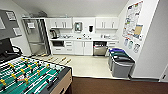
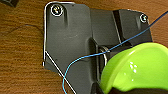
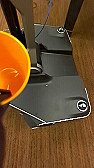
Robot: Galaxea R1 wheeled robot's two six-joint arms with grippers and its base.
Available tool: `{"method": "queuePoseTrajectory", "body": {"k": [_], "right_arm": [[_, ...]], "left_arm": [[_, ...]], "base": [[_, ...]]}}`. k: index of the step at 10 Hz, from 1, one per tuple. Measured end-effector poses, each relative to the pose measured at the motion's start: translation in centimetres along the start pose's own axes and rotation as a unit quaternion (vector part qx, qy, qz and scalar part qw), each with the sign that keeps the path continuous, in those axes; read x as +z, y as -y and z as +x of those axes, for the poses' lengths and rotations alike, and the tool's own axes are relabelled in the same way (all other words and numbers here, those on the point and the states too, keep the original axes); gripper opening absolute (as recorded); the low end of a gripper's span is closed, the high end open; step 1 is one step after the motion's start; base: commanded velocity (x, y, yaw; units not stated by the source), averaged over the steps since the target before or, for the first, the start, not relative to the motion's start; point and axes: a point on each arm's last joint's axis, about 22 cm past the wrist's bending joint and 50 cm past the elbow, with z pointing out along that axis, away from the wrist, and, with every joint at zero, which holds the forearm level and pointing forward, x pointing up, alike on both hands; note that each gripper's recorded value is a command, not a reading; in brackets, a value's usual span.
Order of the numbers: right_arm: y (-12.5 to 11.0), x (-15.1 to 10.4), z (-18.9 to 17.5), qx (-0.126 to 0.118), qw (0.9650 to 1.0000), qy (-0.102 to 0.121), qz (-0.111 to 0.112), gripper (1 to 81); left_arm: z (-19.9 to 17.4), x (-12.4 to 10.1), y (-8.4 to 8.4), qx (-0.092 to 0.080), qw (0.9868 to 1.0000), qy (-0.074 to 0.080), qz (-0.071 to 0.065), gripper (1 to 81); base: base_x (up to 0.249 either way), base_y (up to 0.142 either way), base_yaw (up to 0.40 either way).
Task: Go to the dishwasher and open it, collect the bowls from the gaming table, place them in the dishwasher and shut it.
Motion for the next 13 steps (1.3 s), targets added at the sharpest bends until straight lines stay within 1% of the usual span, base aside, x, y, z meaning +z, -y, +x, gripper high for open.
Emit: {"method": "queuePoseTrajectory", "body": {"k": [4,5,6,7,8,9,10,11,12,13], "right_arm": [[-0.1,0.0,-0.3,0.000,1.0000,0.001,-0.001,1.0],[-0.2,-0.1,0.0,0.000,1.0000,0.000,-0.002,1.0],[-0.4,-0.1,0.6,-0.001,1.0000,-0.005,-0.003,1.0],[0.1,0.1,0.0,0.000,1.0000,-0.002,0.000,1.0],[0.0,0.0,-0.7,0.001,1.0000,0.004,-0.001,1.0],[-0.2,-0.1,-0.4,0.000,1.0000,0.002,-0.002,1.0],[-0.2,0.0,0.3,-0.001,1.0000,-0.003,-0.002,1.0],[-0.1,0.0,0.2,-0.001,1.0000,-0.003,-0.001,1.0],[0.1,0.1,-0.5,0.001,1.0000,0.003,0.000,1.0],[0.0,0.0,-0.5,0.000,1.0000,0.003,-0.001,1.0]], "left_arm": [[-0.3,0.0,0.1,0.000,1.0000,0.002,0.001,1.0],[0.0,0.0,-0.1,0.000,1.0000,0.001,0.000,1.0],[0.6,0.1,-0.3,0.001,1.0000,-0.004,-0.002,1.0],[0.0,0.0,0.1,0.000,1.0000,-0.001,0.000,1.0],[-0.8,-0.1,0.2,-0.001,1.0000,0.006,0.001,1.0],[-0.7,-0.1,0.1,-0.001,1.0000,0.006,0.001,1.0],[0.0,0.0,0.1,0.000,1.0000,0.000,0.001,1.0],[0.1,0.0,0.2,0.001,1.0000,-0.001,0.001,1.0],[-0.1,-0.1,0.2,0.001,1.0000,0.001,0.002,1.0],[-0.1,0.0,0.0,0.000,1.0000,0.001,0.000,1.0]], "base": [[0.161,-0.064,0.000],[0.161,-0.064,0.000],[0.162,-0.064,0.000],[0.161,-0.064,0.000],[0.161,-0.070,0.000],[0.161,-0.070,0.000],[0.162,-0.071,0.000],[0.161,-0.070,0.000],[0.161,-0.071,0.000],[0.162,-0.070,0.000]]}}
